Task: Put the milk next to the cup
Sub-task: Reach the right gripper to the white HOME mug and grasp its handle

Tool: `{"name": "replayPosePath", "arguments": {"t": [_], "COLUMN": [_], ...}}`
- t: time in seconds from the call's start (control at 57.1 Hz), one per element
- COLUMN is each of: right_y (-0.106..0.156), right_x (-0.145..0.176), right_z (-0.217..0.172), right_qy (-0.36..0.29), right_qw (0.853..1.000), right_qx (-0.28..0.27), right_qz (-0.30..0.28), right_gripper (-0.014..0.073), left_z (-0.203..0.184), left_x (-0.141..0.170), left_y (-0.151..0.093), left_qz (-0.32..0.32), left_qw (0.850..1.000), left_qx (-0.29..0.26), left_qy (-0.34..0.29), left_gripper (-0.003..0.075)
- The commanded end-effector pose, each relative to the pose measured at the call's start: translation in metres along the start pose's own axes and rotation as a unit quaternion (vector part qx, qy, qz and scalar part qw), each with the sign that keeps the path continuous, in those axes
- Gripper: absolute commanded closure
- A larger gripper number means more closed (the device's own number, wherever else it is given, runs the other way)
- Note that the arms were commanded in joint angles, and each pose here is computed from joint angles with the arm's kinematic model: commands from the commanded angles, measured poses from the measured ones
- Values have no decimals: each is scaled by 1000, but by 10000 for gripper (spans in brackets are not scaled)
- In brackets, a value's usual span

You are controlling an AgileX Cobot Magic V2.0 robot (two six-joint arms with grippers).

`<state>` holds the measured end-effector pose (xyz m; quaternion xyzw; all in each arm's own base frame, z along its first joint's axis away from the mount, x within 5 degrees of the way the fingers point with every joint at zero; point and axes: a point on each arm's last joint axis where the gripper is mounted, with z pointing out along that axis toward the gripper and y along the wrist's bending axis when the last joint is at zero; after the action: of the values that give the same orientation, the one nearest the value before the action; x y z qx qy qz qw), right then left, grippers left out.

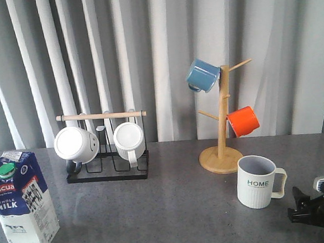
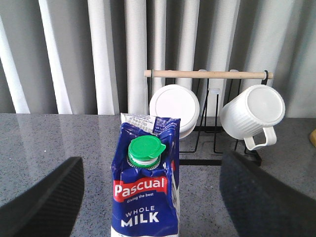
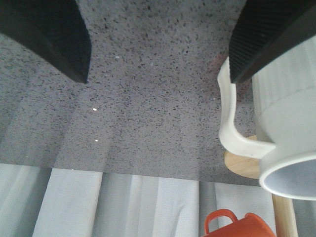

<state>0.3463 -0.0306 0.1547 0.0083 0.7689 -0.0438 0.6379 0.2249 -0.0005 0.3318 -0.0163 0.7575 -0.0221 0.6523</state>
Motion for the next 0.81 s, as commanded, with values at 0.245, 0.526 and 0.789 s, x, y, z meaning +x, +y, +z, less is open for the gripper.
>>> {"name": "replayPosePath", "arguments": {"t": [0.245,0.526,0.789], "right_y": [1,5,5], "right_x": [-32,-29,-22], "right_z": [7,15,28], "right_qy": [-82,-76,-68], "right_qw": [996,996,997], "right_qx": [-17,-40,-37], "right_qz": [13,15,24], "right_gripper": [42,42,42], "left_z": [-4,-4,-4], "left_x": [-20,-20,-20], "left_y": [-4,-4,-4], "left_qz": [0,0,0], "left_qw": [998,998,998], "left_qx": [12,12,12], "left_qy": [-57,-57,-57], "left_gripper": [185,185,185]}}
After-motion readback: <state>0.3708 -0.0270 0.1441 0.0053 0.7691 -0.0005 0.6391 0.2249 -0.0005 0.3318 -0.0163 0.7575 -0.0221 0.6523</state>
